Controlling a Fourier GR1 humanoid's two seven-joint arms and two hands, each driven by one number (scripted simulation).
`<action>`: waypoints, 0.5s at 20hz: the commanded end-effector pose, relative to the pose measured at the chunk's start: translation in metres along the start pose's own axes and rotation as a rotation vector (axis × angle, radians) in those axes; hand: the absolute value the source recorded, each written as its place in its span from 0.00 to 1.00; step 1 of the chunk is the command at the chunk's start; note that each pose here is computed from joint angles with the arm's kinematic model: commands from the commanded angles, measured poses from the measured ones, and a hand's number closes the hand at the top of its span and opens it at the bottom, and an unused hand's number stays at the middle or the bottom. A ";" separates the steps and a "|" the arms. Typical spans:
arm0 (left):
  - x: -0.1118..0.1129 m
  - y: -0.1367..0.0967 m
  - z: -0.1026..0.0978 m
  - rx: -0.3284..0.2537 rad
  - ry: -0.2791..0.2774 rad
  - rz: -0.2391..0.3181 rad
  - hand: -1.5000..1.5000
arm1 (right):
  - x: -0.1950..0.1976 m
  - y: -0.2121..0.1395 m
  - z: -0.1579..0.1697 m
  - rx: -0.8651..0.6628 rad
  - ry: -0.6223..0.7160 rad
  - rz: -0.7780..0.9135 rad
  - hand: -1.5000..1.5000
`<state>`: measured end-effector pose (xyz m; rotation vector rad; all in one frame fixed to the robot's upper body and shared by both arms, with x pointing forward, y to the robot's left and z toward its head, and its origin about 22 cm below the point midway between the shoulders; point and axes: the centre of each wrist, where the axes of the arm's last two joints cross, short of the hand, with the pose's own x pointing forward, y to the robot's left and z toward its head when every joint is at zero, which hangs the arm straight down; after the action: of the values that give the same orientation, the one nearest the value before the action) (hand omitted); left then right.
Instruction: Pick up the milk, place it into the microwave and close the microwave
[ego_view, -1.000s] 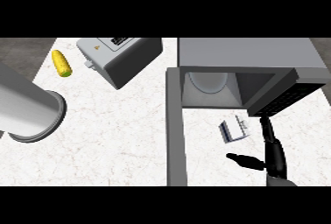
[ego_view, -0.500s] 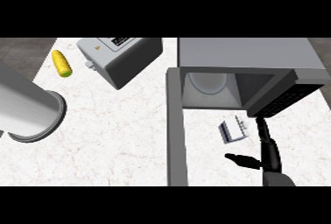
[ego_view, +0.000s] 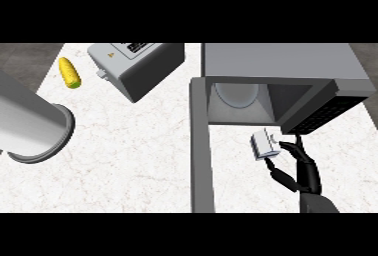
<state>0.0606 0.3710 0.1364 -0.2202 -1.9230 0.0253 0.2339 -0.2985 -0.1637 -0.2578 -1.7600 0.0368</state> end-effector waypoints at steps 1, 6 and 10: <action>0.000 0.005 -0.002 -0.029 -0.023 0.016 0.00 | 0.002 0.008 -0.016 0.068 0.015 -0.021 1.00; 0.013 -0.015 0.015 -0.033 -0.019 0.004 0.00 | 0.001 0.038 -0.008 0.051 -0.033 -0.012 1.00; 0.012 -0.003 0.005 -0.039 -0.011 0.026 0.00 | 0.013 0.047 -0.038 0.076 -0.070 -0.113 1.00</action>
<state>0.0520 0.3732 0.1379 -0.2419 -1.9203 0.0278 0.2480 -0.2715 -0.1647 -0.1649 -1.7814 0.0412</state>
